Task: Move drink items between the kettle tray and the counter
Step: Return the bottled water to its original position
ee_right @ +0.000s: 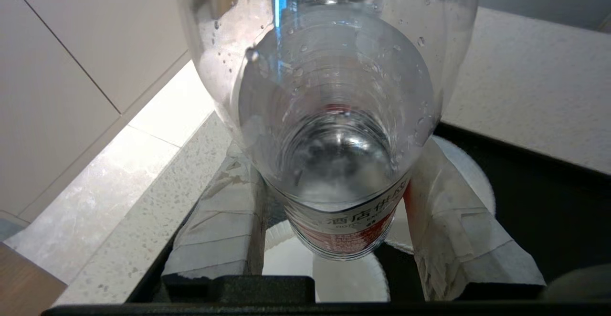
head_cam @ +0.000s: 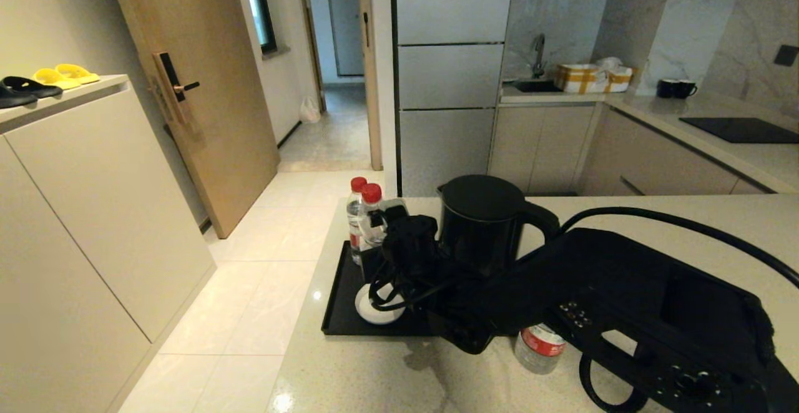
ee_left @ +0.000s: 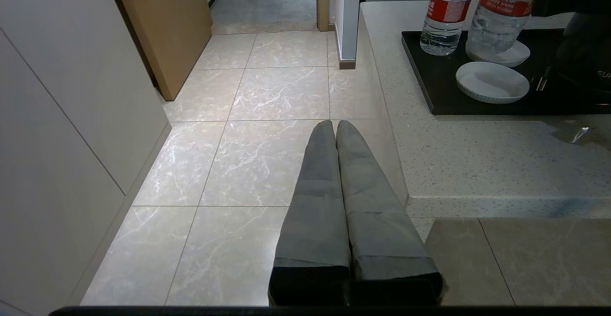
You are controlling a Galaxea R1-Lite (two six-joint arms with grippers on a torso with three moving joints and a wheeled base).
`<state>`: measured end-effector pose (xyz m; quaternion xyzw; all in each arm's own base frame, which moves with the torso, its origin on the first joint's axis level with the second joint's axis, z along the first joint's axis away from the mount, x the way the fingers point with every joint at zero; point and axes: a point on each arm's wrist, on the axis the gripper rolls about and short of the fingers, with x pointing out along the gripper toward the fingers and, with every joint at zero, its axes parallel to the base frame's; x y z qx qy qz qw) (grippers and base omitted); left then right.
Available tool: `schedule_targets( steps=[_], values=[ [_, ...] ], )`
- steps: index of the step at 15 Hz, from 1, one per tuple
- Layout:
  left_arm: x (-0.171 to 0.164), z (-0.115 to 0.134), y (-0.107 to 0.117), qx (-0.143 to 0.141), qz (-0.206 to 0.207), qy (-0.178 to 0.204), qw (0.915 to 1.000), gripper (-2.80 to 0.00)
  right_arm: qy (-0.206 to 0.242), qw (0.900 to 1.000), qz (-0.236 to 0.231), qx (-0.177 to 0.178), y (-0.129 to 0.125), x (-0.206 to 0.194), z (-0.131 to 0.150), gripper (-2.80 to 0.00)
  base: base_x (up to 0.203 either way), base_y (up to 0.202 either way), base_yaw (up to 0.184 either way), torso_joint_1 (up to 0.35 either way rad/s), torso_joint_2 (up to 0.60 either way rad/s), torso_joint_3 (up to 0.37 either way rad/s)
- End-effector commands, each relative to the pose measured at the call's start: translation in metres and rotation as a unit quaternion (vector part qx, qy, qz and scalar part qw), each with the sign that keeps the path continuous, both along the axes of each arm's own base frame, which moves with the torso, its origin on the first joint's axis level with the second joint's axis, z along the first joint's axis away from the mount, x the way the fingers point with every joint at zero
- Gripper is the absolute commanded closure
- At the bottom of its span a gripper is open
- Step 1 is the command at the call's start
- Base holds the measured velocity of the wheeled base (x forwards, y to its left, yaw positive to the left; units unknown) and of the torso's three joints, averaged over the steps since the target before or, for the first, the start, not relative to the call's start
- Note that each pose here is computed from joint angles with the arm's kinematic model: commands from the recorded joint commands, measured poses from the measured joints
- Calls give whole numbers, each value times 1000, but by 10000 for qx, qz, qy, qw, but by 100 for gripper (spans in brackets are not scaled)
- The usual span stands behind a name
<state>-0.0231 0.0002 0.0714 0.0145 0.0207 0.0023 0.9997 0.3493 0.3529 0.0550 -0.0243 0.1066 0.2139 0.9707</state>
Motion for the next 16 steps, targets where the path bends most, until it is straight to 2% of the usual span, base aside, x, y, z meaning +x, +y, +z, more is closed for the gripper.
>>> schedule_targets(
  steps=[1, 6, 10, 16],
  values=[
    [0, 0, 0, 2, 5, 8, 10000, 0, -30, 10000, 27, 50, -1, -7, 11, 0, 0, 0, 0, 0, 0, 0],
    [0, 0, 0, 2, 5, 4, 10000, 0, 464, 9986, 184, 201, 11, -28, -7, 0, 0, 0, 0, 0, 0, 0],
    [0, 0, 0, 2, 5, 0, 10000, 0, 786, 9963, 200, 286, 11, -30, -7, 0, 0, 0, 0, 0, 0, 0],
    [0, 0, 0, 2, 5, 8, 10000, 0, 914, 9954, 179, 236, 8, -18, -13, 0, 0, 0, 0, 0, 0, 0]
  ],
)
